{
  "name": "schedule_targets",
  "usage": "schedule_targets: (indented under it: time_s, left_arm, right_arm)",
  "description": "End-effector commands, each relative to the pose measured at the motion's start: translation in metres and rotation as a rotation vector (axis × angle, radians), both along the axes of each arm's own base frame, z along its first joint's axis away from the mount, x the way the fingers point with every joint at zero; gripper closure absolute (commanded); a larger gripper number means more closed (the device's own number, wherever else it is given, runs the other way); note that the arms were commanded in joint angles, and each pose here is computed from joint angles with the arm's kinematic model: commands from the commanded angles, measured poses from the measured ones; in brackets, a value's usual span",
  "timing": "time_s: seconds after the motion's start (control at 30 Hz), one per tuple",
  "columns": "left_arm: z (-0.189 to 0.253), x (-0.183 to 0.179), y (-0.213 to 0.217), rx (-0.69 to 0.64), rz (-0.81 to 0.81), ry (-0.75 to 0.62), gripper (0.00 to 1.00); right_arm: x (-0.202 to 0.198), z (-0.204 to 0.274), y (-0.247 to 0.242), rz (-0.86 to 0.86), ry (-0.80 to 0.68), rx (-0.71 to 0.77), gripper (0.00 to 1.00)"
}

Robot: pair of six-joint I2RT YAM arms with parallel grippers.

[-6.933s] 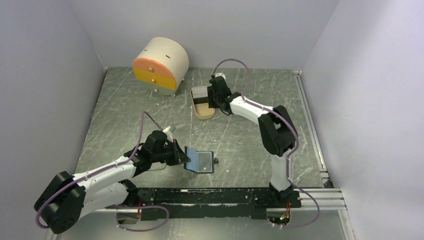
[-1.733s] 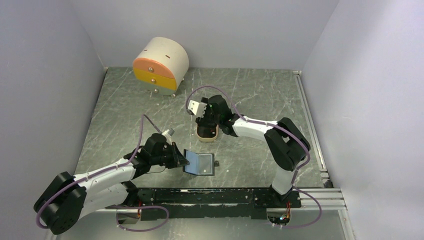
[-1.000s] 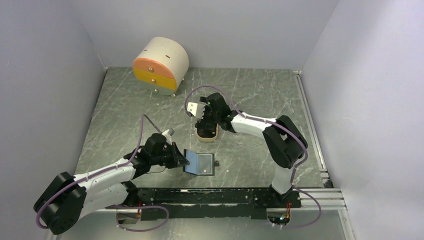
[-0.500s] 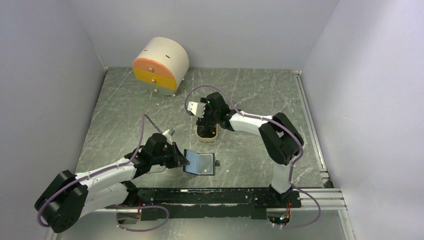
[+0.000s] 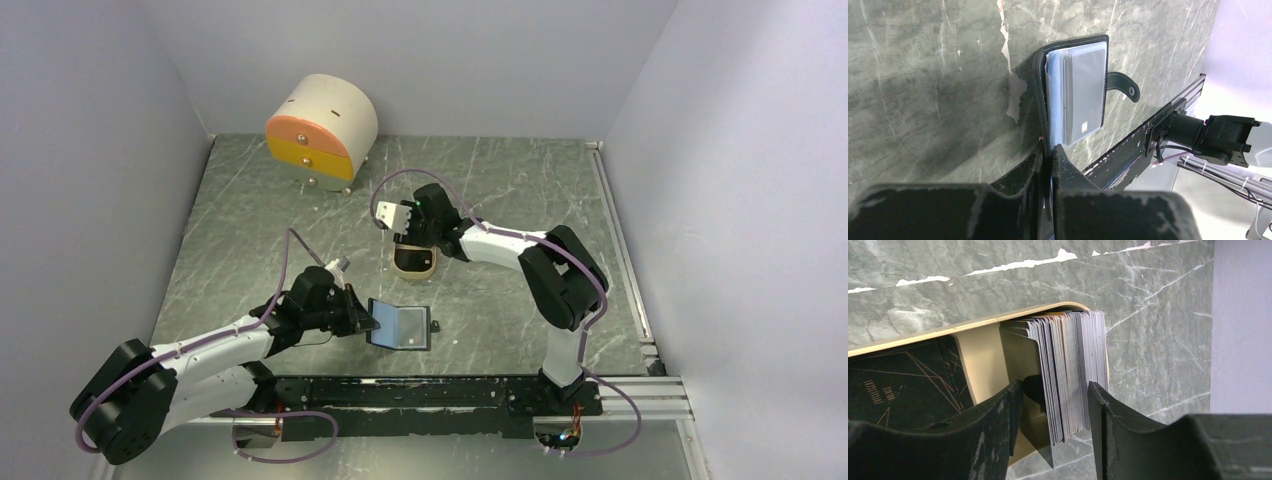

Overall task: Put the credit cards into the card holder
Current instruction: Pick up the credit card from the storage box.

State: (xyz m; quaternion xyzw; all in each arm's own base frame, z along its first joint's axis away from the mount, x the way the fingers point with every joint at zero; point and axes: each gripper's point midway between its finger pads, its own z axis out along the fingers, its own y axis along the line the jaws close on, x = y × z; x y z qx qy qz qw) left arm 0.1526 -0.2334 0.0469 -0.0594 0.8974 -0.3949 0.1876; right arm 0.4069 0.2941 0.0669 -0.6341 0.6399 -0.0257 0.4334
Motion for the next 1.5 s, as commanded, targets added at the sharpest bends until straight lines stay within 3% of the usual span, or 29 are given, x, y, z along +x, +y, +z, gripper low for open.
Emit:
schedule_targets:
  time_s: [0.0,0.43,0.9,1.07,1.47]
  left_arm:
    - [0.011,0.003,-0.007,-0.04,-0.015,-0.035,0.91]
    - [0.011,0.002,-0.009,-0.046,-0.02,-0.034,0.91]
    - [0.012,0.002,-0.01,-0.051,-0.024,-0.032,0.91]
    - [0.012,0.002,-0.01,-0.049,-0.024,-0.031,0.91]
    - [0.017,0.005,-0.013,-0.047,-0.032,-0.031,0.91]
  right_arm:
    - [0.017,0.036,0.001,-0.024,-0.079,0.05,0.5]
    - [0.013,0.041,0.002,-0.008,-0.062,0.049,0.68]
    - [0.018,0.052,-0.001,-0.02,-0.087,0.052,0.62]
    - [0.014,0.051,0.0,-0.002,-0.072,0.049,0.78]
    - [-0.007,0.048,0.0,0.045,0.043,0.061,1.0]
